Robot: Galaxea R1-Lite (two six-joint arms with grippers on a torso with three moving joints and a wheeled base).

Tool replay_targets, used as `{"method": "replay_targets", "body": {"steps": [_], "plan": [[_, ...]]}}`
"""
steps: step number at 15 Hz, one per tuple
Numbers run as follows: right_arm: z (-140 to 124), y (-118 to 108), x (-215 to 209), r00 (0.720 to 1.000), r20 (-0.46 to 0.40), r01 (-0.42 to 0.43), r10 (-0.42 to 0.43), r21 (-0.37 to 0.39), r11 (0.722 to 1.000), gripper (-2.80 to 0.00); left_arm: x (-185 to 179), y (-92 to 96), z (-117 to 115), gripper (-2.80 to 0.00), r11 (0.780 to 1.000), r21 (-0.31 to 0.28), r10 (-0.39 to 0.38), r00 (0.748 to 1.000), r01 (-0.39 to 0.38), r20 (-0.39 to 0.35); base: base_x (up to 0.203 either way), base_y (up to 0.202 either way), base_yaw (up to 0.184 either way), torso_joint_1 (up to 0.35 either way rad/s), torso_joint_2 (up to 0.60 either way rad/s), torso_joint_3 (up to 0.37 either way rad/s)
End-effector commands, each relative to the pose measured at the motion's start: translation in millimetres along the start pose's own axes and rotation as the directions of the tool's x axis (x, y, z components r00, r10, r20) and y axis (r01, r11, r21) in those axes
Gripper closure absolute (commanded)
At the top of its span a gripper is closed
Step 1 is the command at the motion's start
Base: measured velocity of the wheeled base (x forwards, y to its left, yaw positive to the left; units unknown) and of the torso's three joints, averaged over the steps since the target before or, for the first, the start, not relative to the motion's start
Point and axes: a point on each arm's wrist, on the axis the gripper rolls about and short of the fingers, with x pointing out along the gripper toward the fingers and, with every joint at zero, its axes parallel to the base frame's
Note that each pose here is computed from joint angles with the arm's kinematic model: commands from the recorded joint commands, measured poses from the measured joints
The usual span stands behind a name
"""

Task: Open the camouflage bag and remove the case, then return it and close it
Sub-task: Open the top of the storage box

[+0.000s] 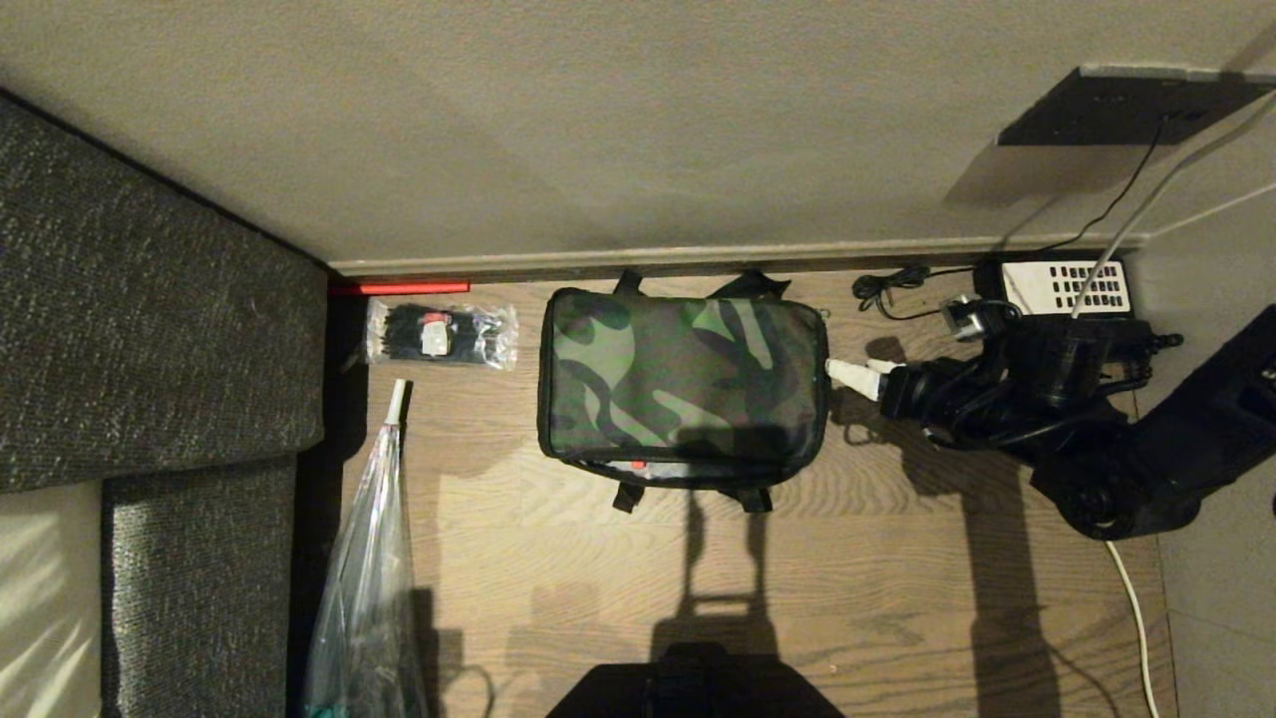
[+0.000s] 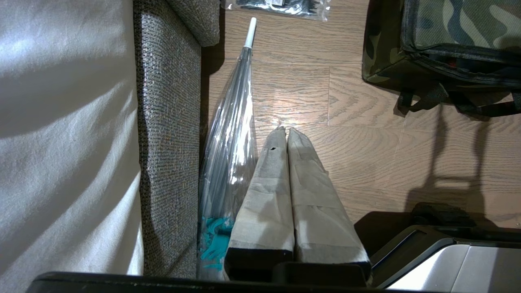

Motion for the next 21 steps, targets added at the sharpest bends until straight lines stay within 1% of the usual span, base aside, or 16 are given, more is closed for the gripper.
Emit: {"method": "replay_targets", "body": {"steps": [1, 2, 3, 7, 9, 13, 15, 19, 21], "plan": [[9.3, 34.4, -14.1, 0.995, -0.081, -0.035, 0.05, 0.178, 0.983, -2.8, 0.1, 0.0, -0.9, 0.0, 1.0, 0.0, 0.001, 1.0, -0.001, -0.002, 0.0, 0.0, 0.0, 0.0, 0.0, 0.0], [9.7, 42.5, -15.0, 0.993, -0.1, -0.04, 0.066, 0.237, 0.971, -2.8, 0.1, 0.0, -0.9, 0.0, 1.0, 0.0, 0.001, 1.0, -0.001, -0.001, 0.0, 0.0, 0.0, 0.0, 0.0, 0.0], [9.3, 48.0, -14.4, 0.99, -0.115, -0.044, 0.076, 0.261, 0.964, -2.8, 0.1, 0.0, -0.9, 0.0, 1.0, 0.0, 0.001, 1.0, -0.001, -0.001, 0.0, 0.0, 0.0, 0.0, 0.0, 0.0], [-1.9, 62.5, -8.0, 0.98, -0.168, -0.052, 0.104, 0.287, 0.957, -2.8, 0.1, 0.0, -0.9, 0.0, 1.0, 0.0, 0.001, 1.0, -0.001, -0.001, 0.0, 0.0, 0.0, 0.0, 0.0, 0.0], [-5.3, 65.1, -3.9, 0.978, -0.176, -0.055, 0.111, 0.298, 0.953, -2.8, 0.1, 0.0, -0.9, 0.0, 1.0, 0.0, 0.001, 1.0, -0.001, -0.001, 0.0, 0.0, 0.0, 0.0, 0.0, 0.0], [-10.7, 69.2, 2.2, 0.976, -0.181, -0.06, 0.118, 0.298, 0.953, -2.8, 0.1, 0.0, -0.9, 0.0, 1.0, -0.002, 0.001, 1.0, -0.001, -0.001, 0.0, 0.0, 0.0, 0.0, 0.0, 0.0], [-8.2, 70.5, 2.9, 0.978, -0.173, -0.061, 0.12, 0.315, 0.947, -2.8, 0.1, 0.0, -0.9, 0.0, 1.0, 0.0, 0.001, 1.0, -0.001, -0.001, 0.0, 0.0, 0.0, 0.0, 0.0, 0.0], [9.1, 75.5, 4.3, 0.984, -0.118, -0.077, 0.135, 0.401, 0.913, -2.8, 0.2, 0.0, -0.8, 0.0, 1.0, 0.0, 0.001, 1.0, -0.001, -0.002, 0.0, 0.0, 0.0, 0.0, 0.0, 0.0], [24.0, 80.3, 3.7, 0.986, -0.076, -0.093, 0.146, 0.477, 0.874, -2.8, 0.1, 0.0, -0.9, 0.0, 1.0, 0.0, 0.001, 1.0, -0.001, -0.001, 0.0, 0.0, 0.0, 0.0, 0.0, 0.0]]}}
